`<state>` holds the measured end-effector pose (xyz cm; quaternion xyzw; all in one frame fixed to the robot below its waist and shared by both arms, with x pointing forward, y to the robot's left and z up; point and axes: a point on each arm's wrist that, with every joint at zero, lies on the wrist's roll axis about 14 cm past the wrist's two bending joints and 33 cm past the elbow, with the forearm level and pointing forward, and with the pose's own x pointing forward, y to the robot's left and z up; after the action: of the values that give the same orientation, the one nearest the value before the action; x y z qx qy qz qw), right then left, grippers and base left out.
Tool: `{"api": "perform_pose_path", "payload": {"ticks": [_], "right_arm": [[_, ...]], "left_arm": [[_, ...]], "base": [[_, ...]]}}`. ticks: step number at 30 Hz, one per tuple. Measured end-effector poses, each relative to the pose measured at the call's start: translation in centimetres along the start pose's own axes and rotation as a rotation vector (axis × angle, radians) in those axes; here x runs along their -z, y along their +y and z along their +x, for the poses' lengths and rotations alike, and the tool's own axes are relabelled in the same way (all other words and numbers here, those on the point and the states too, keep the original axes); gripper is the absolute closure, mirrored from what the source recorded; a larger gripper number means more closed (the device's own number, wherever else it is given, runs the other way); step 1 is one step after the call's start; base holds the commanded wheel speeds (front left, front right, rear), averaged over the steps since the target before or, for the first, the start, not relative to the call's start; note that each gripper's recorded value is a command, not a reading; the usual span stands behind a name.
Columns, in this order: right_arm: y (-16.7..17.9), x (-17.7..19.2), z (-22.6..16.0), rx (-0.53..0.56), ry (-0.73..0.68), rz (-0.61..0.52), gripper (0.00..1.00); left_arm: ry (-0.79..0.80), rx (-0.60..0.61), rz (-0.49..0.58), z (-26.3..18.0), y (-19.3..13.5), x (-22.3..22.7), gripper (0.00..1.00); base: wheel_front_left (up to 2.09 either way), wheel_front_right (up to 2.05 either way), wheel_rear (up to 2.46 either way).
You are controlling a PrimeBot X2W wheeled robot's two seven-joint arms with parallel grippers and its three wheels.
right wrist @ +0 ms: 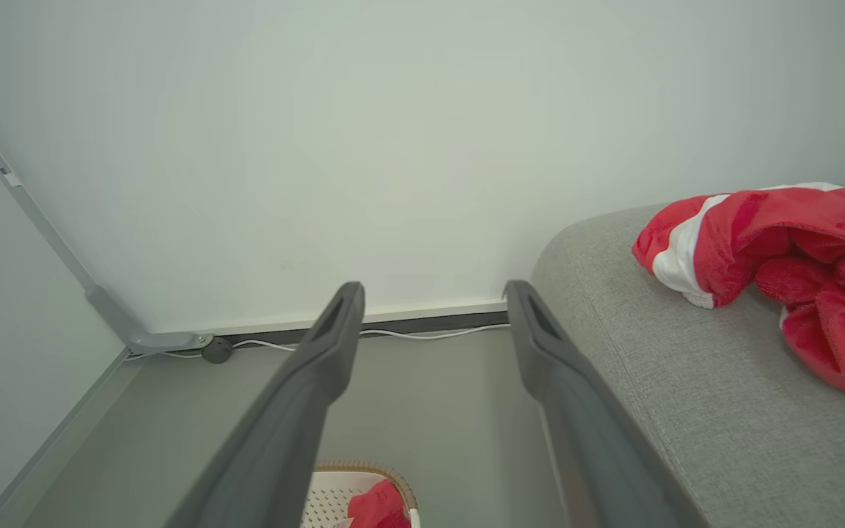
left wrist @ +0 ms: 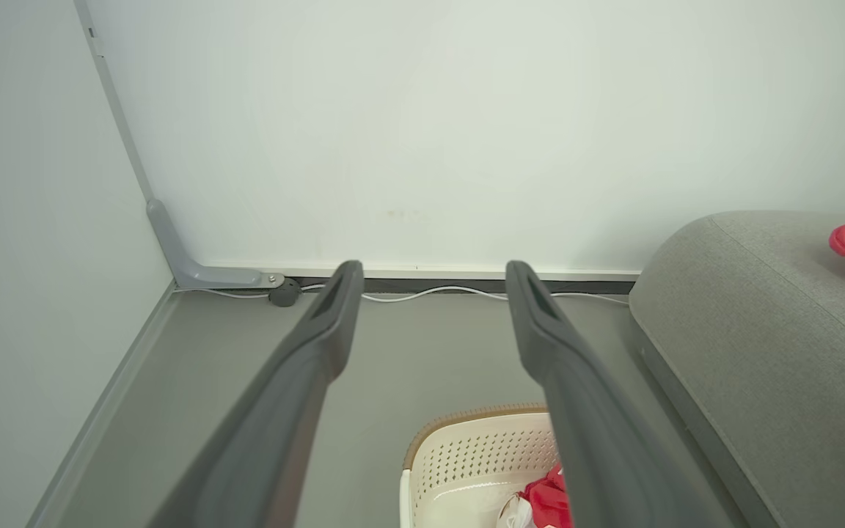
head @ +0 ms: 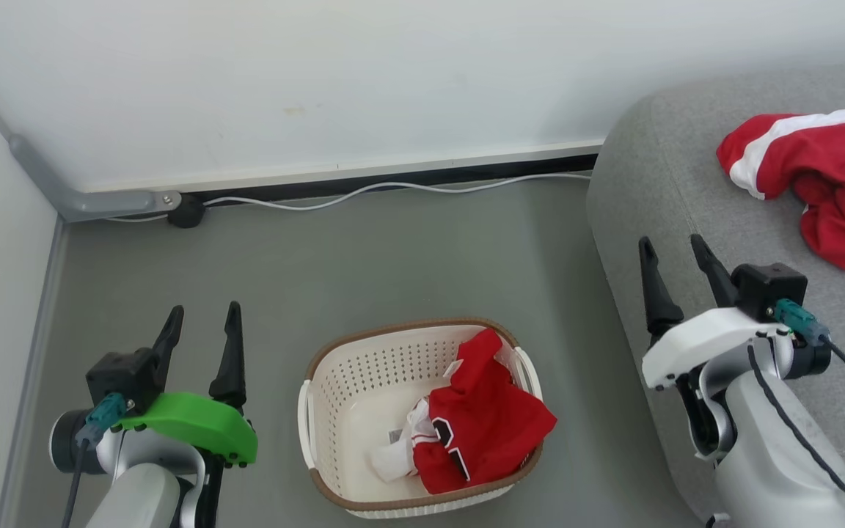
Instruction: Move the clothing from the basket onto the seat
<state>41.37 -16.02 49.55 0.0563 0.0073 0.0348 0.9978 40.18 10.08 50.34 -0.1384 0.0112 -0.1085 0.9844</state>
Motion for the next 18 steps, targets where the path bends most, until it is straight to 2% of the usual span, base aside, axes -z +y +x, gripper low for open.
{"api": "perform_pose_path", "payload": {"ticks": [7, 18], "right_arm": [[1.6, 1.2, -2.0, -0.029, 0.023, 0.013, 0.0], [3.0, 1.1, -3.4, -0.053, 0.007, 0.021, 0.0]], "left_arm": [[-0.022, -0.053, 0.003, -2.1, 1.5, -0.6, 0.0], [-0.031, -0.122, 0.003, -4.3, 3.5, -0.6, 0.0]], "base": [[0.0, 0.0, 0.0], [0.0, 0.0, 0.0]]}}
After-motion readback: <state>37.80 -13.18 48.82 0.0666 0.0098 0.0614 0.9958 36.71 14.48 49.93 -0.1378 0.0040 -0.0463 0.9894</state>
